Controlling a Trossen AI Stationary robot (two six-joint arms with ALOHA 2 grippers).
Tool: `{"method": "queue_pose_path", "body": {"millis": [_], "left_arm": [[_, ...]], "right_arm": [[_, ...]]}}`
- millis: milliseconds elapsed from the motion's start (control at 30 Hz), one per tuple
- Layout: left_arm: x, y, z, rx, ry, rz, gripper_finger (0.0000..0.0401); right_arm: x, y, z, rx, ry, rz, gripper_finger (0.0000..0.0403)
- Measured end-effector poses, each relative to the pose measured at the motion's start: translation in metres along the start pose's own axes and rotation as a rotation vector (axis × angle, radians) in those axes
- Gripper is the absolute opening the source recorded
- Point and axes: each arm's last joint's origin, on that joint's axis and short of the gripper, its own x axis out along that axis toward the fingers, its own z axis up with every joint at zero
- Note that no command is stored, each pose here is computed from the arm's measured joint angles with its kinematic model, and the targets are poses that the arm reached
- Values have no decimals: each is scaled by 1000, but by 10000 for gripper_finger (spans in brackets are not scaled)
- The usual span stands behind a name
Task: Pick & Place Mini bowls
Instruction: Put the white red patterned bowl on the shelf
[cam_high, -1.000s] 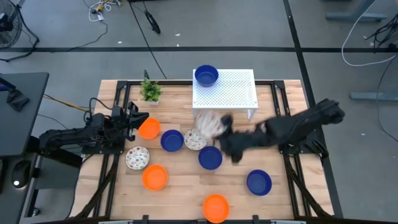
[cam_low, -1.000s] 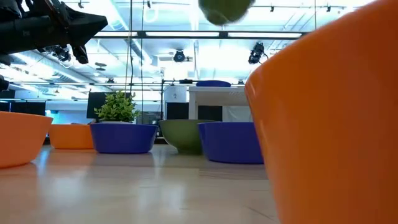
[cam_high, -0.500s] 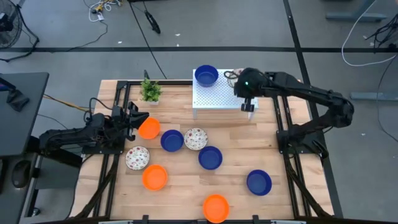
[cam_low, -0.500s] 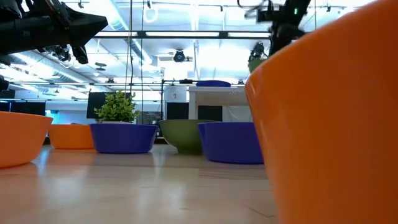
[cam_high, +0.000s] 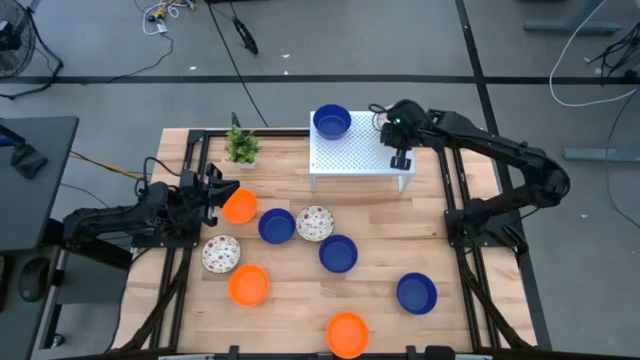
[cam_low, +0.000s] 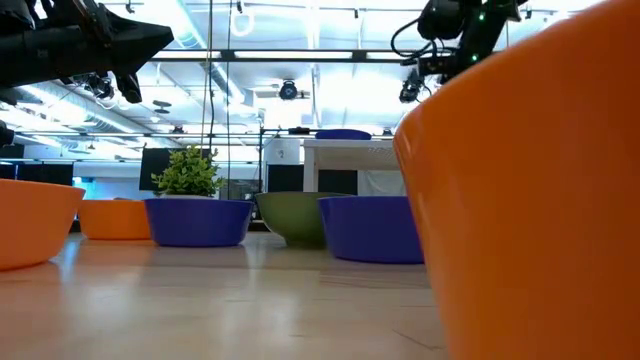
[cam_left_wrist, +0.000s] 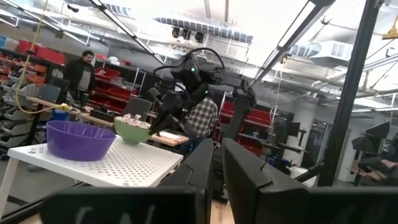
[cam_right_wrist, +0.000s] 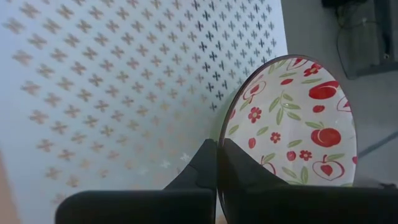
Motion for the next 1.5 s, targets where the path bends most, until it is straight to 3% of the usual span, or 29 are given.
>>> {"method": "queue_pose_path", "body": {"millis": [600,1500], "left_arm": [[0,0,0,-1,4,1,39],[0,0,0,-1,3,1,39]], "right_arm": [[6,-9,-1,35,-47,-6,6],[13,-13,1,52,-50,-20,56]]}}
